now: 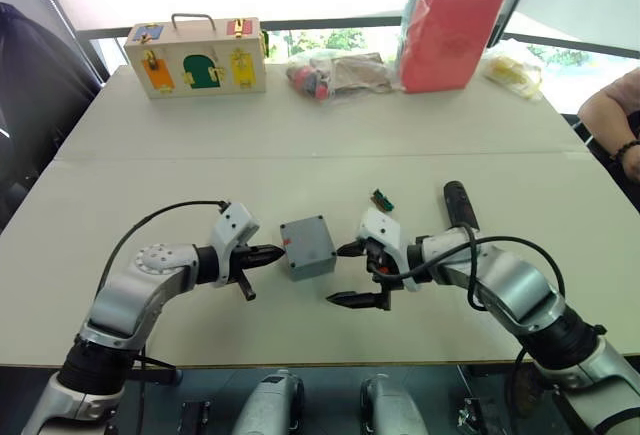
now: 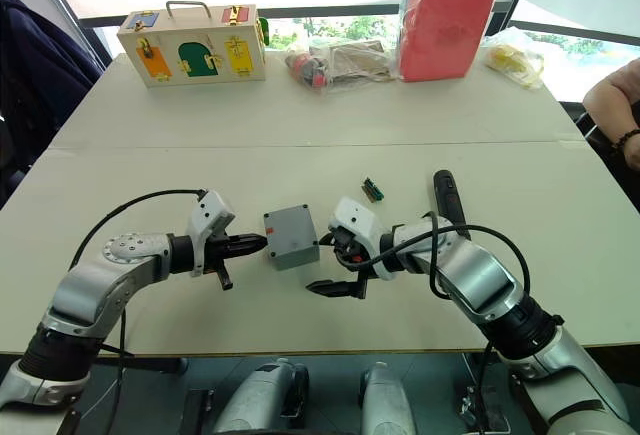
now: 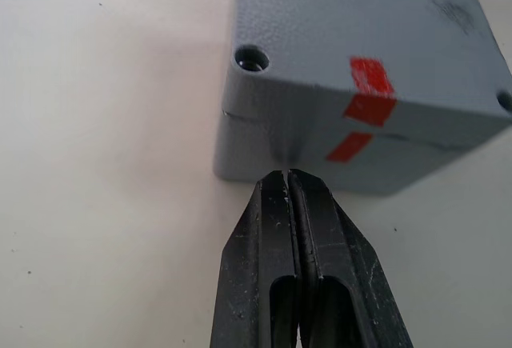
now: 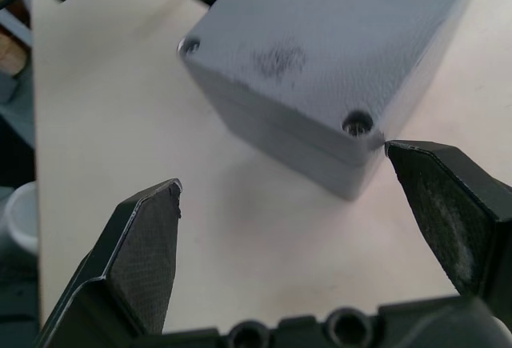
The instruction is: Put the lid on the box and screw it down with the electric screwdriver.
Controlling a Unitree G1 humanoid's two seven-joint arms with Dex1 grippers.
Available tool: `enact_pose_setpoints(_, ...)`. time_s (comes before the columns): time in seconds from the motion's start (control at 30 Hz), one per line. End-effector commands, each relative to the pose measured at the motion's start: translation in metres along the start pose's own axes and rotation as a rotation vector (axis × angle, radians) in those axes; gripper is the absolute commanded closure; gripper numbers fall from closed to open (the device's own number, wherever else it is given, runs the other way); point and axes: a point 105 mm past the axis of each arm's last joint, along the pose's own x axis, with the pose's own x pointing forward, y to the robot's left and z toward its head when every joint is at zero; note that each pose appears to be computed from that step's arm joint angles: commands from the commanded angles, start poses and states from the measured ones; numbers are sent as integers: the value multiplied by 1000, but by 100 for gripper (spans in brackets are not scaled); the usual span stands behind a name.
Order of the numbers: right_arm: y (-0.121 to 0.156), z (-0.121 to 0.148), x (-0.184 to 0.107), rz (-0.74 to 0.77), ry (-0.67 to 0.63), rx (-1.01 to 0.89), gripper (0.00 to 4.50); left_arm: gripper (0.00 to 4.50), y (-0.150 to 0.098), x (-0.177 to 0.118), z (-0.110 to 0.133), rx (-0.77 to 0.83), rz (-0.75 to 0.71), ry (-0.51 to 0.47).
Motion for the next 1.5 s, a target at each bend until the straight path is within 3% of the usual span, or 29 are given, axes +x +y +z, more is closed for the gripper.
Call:
enact_pose_setpoints(0.03,17,14,1,43,-55,-10,10,450,-2,-2,13,29,1,-48)
enact_pose_setpoints(0.27,6,11,-7,-26,-55,18,10,450,-7,-9,7,13,-38,-17)
enact_pose_setpoints(0.43,-2,22,-41,-112,-131,13,10,450,3,-38,7,42,-18,34)
enact_pose_setpoints(0.53,-22,23,-62,-272,-227,71,10,450,12,-56,35,43,-15,-37)
enact_pose_setpoints(0.7,-48,-9,-70,-459,-209,190,10,450,-11,-59,62,73,-157,-74)
enact_pose_setpoints(0.73,-53,-17,-70,-489,-200,210,44,450,-16,-58,65,87,-181,-69)
enact_pose_setpoints(0.8,-56,-25,-69,-519,-181,214,67,450,-19,-57,69,101,-203,-66)
enact_pose_setpoints(0.97,-63,-31,-63,-539,-184,228,243,450,-24,-50,78,120,-229,-82)
enact_pose_setpoints(1.37,-70,-30,-57,-549,-222,253,243,450,-27,-46,71,101,-223,-71)
enact_pose_setpoints(1.47,-71,-32,-55,-551,-216,252,315,450,-26,-46,70,98,-219,-71)
enact_pose_setpoints(1.5,-72,-32,-55,-552,-214,252,362,450,-26,-45,70,97,-217,-72)
